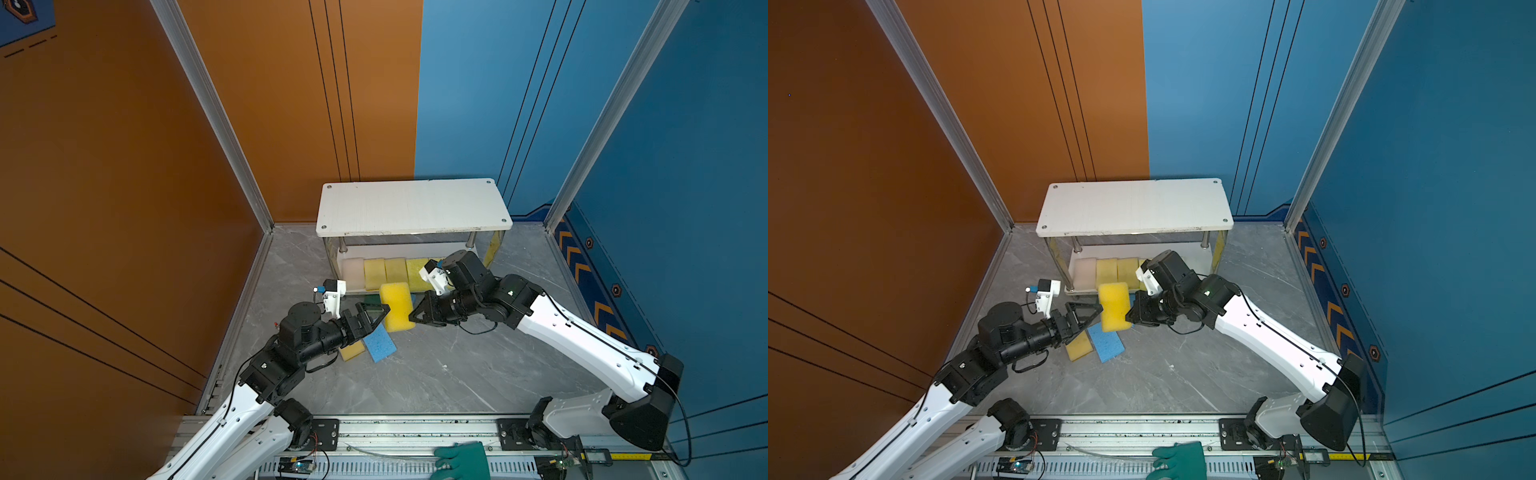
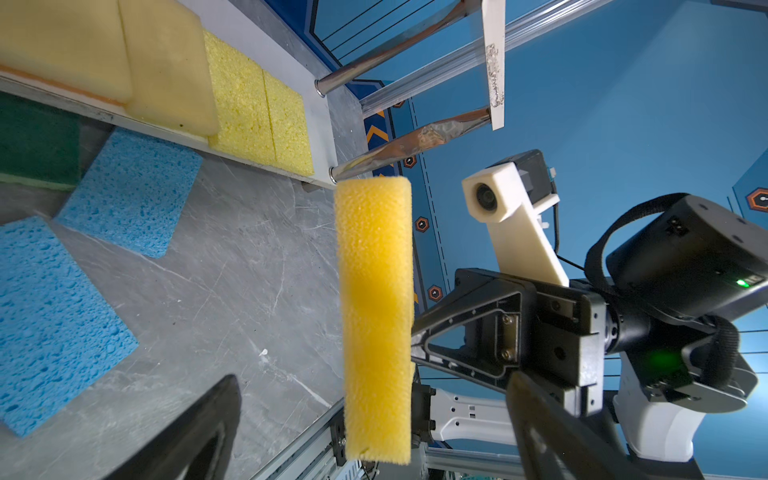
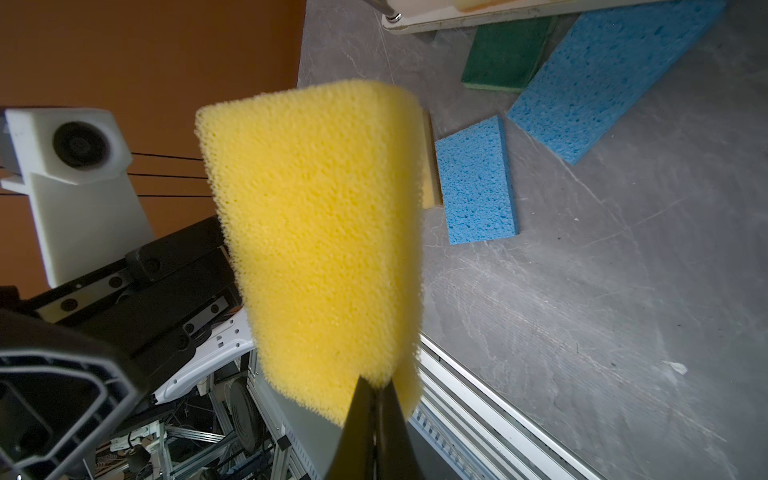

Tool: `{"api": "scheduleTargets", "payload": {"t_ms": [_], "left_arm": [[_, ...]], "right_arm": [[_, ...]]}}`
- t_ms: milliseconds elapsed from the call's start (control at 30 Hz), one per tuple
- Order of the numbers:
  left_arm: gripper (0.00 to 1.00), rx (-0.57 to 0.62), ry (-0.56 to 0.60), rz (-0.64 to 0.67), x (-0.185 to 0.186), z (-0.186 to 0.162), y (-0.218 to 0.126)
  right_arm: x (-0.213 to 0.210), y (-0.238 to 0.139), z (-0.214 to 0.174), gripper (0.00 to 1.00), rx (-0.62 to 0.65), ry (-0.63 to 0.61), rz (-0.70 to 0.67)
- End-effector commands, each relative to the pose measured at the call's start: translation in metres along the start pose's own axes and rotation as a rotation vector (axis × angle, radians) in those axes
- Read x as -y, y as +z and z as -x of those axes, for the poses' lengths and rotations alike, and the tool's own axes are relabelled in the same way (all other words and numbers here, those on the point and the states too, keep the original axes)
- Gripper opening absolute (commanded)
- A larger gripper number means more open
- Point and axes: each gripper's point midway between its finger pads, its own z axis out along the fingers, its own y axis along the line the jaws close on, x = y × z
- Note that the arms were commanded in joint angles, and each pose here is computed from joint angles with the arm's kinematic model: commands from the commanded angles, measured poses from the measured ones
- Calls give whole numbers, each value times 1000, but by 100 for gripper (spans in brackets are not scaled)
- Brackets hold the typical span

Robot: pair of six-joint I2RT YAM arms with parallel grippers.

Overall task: Place and organize the cleaning sponges onto the shelf
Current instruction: 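Close the left gripper on the foam sponge held by the right gripper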

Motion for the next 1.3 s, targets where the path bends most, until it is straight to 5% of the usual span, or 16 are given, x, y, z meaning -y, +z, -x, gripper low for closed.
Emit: {"api": "scheduleTargets", "payload": {"t_ms": [0, 300, 667, 767, 1000, 1267], "left_arm": [[100, 30, -6, 29, -8, 1, 4], [88, 71, -13, -22, 3, 12, 10], [23, 54, -41, -38, 1, 18, 17], [21, 53, -46, -48, 3, 20, 15], [21, 85, -89, -109, 10, 31, 9], [21, 114, -143, -213, 25, 43, 8]], "right_arm": [[-6, 2, 7, 3, 55, 53, 35], [-20, 2, -2, 3, -3, -15, 88], [-27, -3, -7, 4, -19, -41, 109], [-29, -5, -8, 10, -20, -42, 118], [-35, -16, 1, 58, 18, -29, 178], [-68, -22, 10, 60, 39, -6, 389]]}}
